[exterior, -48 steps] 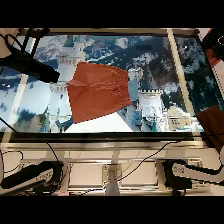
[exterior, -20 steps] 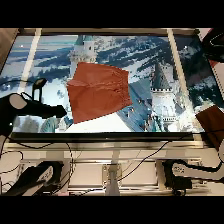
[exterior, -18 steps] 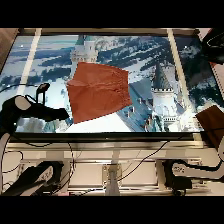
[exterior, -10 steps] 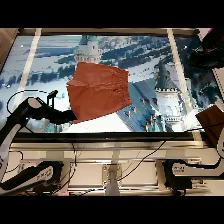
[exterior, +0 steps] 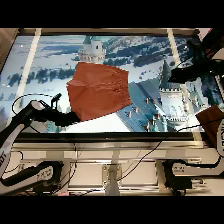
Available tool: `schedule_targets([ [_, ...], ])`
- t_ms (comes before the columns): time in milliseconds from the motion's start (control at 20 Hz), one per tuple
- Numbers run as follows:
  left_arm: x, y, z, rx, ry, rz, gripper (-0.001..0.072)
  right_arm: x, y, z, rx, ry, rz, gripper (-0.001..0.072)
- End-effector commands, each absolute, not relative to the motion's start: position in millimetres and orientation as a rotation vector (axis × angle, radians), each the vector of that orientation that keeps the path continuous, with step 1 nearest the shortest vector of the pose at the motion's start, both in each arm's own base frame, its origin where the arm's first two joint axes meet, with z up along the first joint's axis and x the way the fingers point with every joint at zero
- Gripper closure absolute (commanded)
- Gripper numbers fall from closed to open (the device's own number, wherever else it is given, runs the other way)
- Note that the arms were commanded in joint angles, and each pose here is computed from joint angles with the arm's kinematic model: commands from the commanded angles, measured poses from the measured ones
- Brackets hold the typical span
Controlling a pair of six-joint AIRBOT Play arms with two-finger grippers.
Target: Fold the clothes and pants, and hang the long-sleeved shirts on hangers.
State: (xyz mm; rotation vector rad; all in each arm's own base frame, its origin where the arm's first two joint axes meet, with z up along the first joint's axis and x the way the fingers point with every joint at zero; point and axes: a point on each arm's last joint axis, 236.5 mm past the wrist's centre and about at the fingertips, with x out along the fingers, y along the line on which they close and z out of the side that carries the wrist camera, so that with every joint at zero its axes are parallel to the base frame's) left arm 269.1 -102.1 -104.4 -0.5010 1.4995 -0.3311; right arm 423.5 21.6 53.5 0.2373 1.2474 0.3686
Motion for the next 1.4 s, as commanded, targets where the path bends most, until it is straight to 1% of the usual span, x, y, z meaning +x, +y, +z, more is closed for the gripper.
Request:
schedule_targets([
  [0,281.9,-105.5,-104.0,-0.539,1.441,-0.322,0.0213,414.3,56.4,12.1,0.373,1.26,0.436,0.0666],
  [100,285.5,-105.6,-103.3,-0.548,1.427,-0.317,0.0214,421.7,74.9,1.0,0.455,1.226,0.422,0.0298],
  [150,286.7,-106.4,-102.7,-0.556,1.423,-0.316,0.0224,424.6,85.6,-4.1,0.51,1.219,0.414,0.0292],
  [250,289.8,-104.6,-103.3,-0.553,1.41,-0.306,0.0225,418.9,109.1,-20.5,0.586,1.27,0.444,0.0289],
  [300,292.3,-103.5,-103.6,-0.551,1.401,-0.3,0.0281,413.6,122.2,-29.7,0.635,1.314,0.461,0.0273],
  [350,293.7,-102.7,-103.8,-0.55,1.395,-0.296,0.0381,408.9,134.4,-37.2,0.683,1.354,0.475,0.0267],
  [400,294.3,-102.4,-103.8,-0.55,1.392,-0.294,0.0412,405.3,146.4,-46.9,0.716,1.393,0.489,0.0267],
  [550,294.6,-102.4,-103.7,-0.55,1.391,-0.294,0.041,394.5,171.0,-80.0,0.754,1.492,0.501,0.0267],
  [700,296.9,-105.9,-101.0,-0.578,1.383,-0.297,0.0406,388.9,176.7,-109.7,0.83,1.572,0.45,0.0267],
  [900,302.6,-107.9,-98.5,-0.606,1.361,-0.291,0.0406,412.2,185.9,-114.6,0.961,1.503,0.412,0.0267],
  [1050,303.1,-108.2,-98.2,-0.609,1.359,-0.29,0.0406,413.8,195.6,-120.2,0.96,1.496,0.413,0.0268],
  [1100,303.6,-107.9,-98.2,-0.609,1.357,-0.289,0.0406,415.1,198.6,-122.3,0.939,1.484,0.418,0.0272],
  [1150,303.7,-107.9,-98.2,-0.609,1.357,-0.288,0.0407,417.4,202.8,-122.1,0.918,1.464,0.434,0.0343],
  [1200,304.2,-107.6,-98.3,-0.608,1.355,-0.287,0.0407,420.0,206.0,-121.4,0.895,1.442,0.453,0.0431],
  [1250,305.4,-107.0,-98.4,-0.608,1.35,-0.284,0.0409,421.4,207.3,-120.8,0.863,1.422,0.478,0.054],
  [1300,307.7,-106.3,-98.2,-0.611,1.341,-0.278,0.0433,421.4,207.3,-119.7,0.841,1.411,0.498,0.0626],
  [1350,311.0,-106.9,-96.8,-0.625,1.328,-0.274,0.0567,420.9,206.3,-117.3,0.823,1.404,0.515,0.0677],
])
